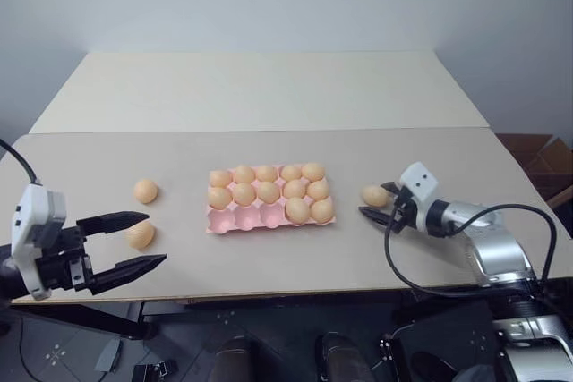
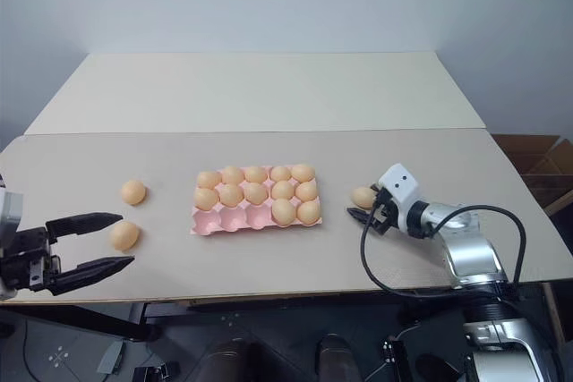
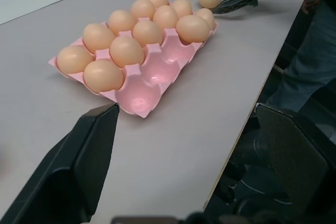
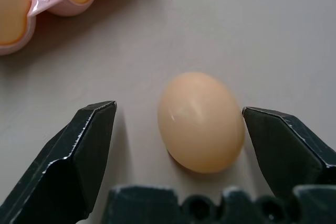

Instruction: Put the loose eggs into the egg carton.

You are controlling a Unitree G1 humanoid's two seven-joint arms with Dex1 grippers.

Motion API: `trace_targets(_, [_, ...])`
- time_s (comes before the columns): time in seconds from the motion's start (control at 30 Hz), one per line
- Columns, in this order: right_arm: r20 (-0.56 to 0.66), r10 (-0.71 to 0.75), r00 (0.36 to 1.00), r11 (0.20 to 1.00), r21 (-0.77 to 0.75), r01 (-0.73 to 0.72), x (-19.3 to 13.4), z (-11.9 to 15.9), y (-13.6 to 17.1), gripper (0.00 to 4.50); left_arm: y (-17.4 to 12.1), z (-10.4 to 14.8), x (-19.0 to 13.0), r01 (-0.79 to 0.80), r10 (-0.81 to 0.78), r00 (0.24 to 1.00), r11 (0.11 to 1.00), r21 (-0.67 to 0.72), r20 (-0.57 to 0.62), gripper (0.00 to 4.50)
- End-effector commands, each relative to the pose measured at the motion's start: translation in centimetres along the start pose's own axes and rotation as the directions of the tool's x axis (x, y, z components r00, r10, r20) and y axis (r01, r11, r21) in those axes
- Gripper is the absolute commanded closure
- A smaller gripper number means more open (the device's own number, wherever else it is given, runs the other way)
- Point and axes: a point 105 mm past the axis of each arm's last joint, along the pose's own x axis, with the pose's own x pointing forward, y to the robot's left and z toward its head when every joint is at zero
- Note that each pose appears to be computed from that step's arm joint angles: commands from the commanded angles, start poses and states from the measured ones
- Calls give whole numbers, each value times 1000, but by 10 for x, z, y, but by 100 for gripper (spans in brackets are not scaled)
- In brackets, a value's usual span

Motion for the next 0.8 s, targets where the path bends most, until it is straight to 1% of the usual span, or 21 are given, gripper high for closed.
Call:
trace_targets(0.03, [29, -43, 999, 999, -2, 43, 2, 12, -11, 93, -4, 8, 0, -11, 10, 1000, 999, 39, 19, 0])
trace_targets(0.17, [71, -16, 997, 998, -63, 20, -4, 31, -4, 229, -6, 10, -1, -14, 13, 1000, 999, 46, 24, 0])
trace_targets(0.2, [87, -4, 996, 996, -89, 12, -7, 40, 1, 251, -6, 11, -1, -16, 14, 1000, 999, 48, 26, 0])
trace_targets(0.27, [131, 21, 991, 994, -113, -7, -9, 60, 10, 251, -7, 11, -2, -20, 19, 999, 999, 51, 29, 0])
trace_targets(0.4, [248, 128, 960, 983, -157, -90, 6, 110, 53, 251, -7, 13, 0, -20, 18, 999, 998, 55, 34, 0])
trace_targets(0.47, [268, 165, 949, 978, -168, -122, 10, 121, 67, 251, -6, 14, 0, -20, 18, 999, 998, 55, 35, 0])
trace_targets(0.53, [303, 225, 926, 971, -152, -186, 23, 138, 94, 251, -6, 16, 0, -22, 20, 999, 998, 57, 37, 0])
trace_targets(0.6, [316, 266, 911, 962, -152, -229, 32, 147, 113, 251, -5, 16, -1, -27, 25, 999, 998, 58, 37, 0])
trace_targets(0.67, [306, 295, 905, 954, -153, -259, 43, 150, 128, 251, -6, 16, -2, -34, 33, 999, 998, 55, 35, 0])
trace_targets(0.8, [244, 358, 901, 931, -170, -324, 60, 144, 153, 251, -8, 15, -2, -39, 37, 999, 998, 55, 27, 0])
